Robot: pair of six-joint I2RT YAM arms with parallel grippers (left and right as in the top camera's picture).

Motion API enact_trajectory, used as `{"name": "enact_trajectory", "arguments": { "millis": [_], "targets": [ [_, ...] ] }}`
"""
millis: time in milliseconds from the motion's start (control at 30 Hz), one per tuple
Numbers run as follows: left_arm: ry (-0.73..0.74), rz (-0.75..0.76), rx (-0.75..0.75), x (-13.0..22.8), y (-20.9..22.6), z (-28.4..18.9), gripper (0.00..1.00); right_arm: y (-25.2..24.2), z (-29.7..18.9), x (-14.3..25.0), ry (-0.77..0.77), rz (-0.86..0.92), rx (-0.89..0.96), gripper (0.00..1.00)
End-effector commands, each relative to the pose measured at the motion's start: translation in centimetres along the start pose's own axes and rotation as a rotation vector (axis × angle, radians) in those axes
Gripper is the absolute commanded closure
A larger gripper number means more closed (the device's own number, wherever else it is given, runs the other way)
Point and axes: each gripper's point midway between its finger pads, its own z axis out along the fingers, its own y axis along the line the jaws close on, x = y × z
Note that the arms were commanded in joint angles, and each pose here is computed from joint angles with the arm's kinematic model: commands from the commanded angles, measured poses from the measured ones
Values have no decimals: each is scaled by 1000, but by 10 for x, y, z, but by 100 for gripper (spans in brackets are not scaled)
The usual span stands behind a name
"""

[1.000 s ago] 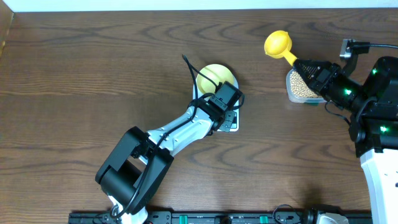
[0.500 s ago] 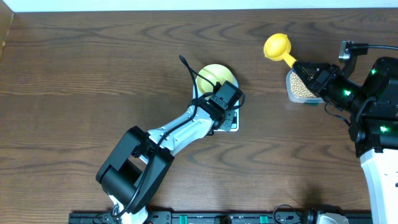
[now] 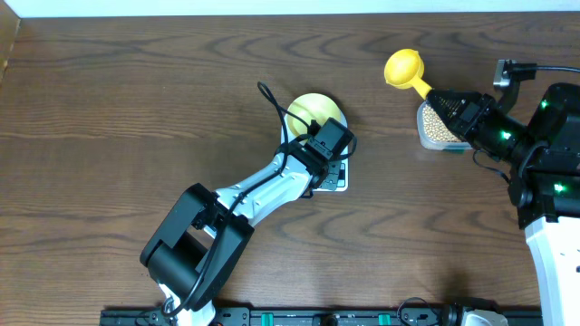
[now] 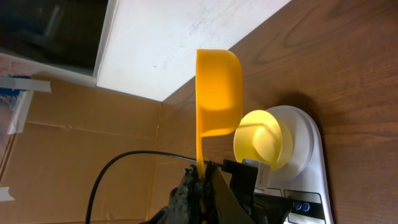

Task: Scoop item into bowl and weigh 50g on scale
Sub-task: 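Press the TARE button on the scale with the left gripper, then withdraw the left gripper from the scale toward the left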

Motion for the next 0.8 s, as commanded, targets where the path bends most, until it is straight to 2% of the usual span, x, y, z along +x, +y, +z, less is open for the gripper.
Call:
{"name": "enact_trajectory", "arguments": {
  "millis": [0, 233, 433, 567, 600, 767],
  "targets": [
    [269, 6, -159, 84, 46, 54, 93, 6, -2, -3, -12, -36, -5, 99],
    [295, -15, -141, 87, 48, 61, 93, 6, -2, -3, -10, -35, -5, 99],
    [184, 29, -49, 51, 27, 27, 93, 5, -2, -2, -7, -31, -2, 99],
    [26, 19, 28, 15, 13, -26, 93, 5, -2, -2, -7, -31, -1, 99],
    [-34, 16, 64, 4, 8, -53, 93, 5, -2, -2, -7, -30, -1, 99],
    [-173, 25, 295, -10, -20, -138, 93, 5, -2, -2, -7, -31, -2, 99]
  ]
}}
